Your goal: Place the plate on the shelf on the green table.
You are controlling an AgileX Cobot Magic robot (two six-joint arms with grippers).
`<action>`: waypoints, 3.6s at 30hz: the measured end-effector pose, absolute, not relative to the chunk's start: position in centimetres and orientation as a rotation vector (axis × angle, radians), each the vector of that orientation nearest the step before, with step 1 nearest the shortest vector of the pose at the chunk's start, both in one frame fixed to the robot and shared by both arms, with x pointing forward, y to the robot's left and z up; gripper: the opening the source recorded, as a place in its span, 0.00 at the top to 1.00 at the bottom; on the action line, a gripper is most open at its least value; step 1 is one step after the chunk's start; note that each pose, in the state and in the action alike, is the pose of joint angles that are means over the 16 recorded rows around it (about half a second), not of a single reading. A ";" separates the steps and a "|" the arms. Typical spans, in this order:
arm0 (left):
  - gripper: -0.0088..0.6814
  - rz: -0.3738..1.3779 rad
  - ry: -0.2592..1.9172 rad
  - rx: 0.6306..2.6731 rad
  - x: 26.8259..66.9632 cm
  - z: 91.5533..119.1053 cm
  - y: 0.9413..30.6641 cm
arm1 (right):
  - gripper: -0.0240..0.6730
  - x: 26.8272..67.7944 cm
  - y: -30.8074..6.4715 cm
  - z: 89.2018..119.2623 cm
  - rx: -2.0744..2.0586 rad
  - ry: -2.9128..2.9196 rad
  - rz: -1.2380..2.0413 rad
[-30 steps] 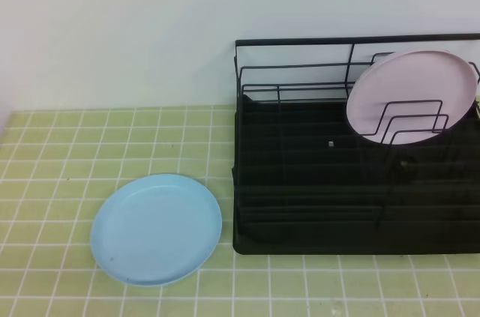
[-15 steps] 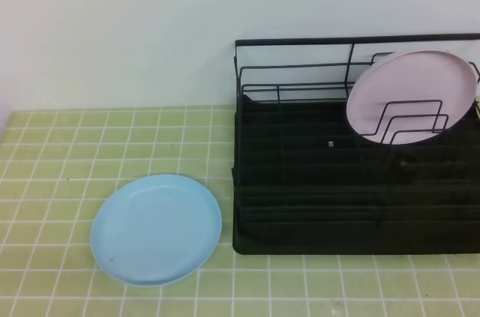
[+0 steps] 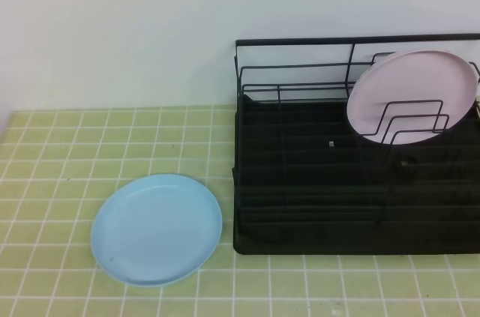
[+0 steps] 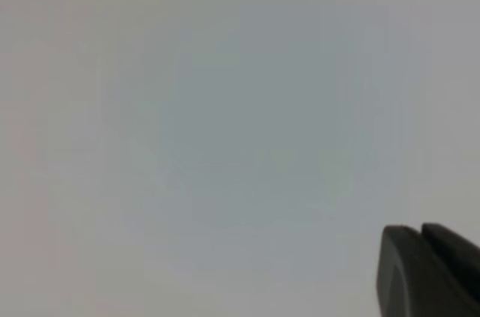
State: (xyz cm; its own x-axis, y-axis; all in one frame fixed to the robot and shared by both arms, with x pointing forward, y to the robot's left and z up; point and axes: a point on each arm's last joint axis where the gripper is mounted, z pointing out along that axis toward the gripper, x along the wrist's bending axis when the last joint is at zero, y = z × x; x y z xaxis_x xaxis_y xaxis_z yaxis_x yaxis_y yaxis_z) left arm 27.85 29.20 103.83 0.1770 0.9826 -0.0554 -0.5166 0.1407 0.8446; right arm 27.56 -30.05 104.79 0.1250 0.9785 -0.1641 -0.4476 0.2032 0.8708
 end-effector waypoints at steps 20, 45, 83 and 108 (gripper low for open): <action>0.99 1.088 1.264 1.069 29.2 106.7 30.3 | 0.97 27.1 -29.6 103.4 1.144 1.383 1.032; 0.90 0.409 1.727 1.921 47.7 110.6 27.7 | 0.97 31.9 -28.3 102.2 1.411 1.738 1.033; 0.47 0.038 1.990 1.861 59.9 92.6 26.3 | 0.97 32.0 -28.0 102.2 1.357 1.784 1.047; 0.96 0.071 1.951 1.967 59.9 92.1 26.7 | 0.97 32.0 -28.0 102.2 1.355 1.782 1.047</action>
